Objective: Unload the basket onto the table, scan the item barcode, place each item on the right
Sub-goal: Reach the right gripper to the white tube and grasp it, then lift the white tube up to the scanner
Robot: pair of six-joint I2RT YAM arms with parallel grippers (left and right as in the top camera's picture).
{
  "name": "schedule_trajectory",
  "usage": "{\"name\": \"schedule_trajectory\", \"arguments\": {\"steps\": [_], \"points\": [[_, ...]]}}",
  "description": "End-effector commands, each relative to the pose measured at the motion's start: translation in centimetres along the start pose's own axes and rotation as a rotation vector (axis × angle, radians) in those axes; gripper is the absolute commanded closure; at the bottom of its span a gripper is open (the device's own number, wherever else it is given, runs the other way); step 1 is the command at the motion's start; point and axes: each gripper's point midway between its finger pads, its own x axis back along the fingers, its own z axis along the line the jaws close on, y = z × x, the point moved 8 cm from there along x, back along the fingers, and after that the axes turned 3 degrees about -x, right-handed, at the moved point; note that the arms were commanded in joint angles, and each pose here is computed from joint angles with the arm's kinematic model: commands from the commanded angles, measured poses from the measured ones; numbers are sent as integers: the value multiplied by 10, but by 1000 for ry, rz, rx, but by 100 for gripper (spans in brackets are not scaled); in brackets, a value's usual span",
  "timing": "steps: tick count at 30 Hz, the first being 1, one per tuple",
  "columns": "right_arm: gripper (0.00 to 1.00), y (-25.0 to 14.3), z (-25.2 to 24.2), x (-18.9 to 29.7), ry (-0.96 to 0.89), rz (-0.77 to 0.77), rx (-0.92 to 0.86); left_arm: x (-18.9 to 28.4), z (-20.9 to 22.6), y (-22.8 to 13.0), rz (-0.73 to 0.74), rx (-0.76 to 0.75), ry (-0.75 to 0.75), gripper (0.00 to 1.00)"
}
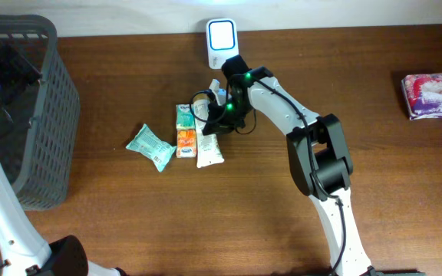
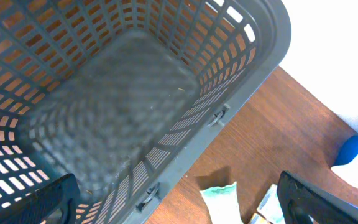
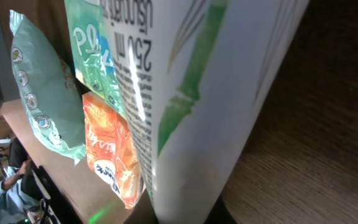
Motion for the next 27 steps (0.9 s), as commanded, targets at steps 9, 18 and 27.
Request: {"name": "schedule_trajectory", "arguments": {"steps": [9, 18, 27], "points": [[96, 12, 59, 122, 322, -237, 468, 2, 2, 2, -11, -13, 10, 1], [96, 19, 73, 158, 523, -330, 606, 2, 2, 2, -11, -13, 10, 1], [96, 20, 73, 158, 521, -331, 604, 2, 2, 2, -11, -13, 10, 1]]}}
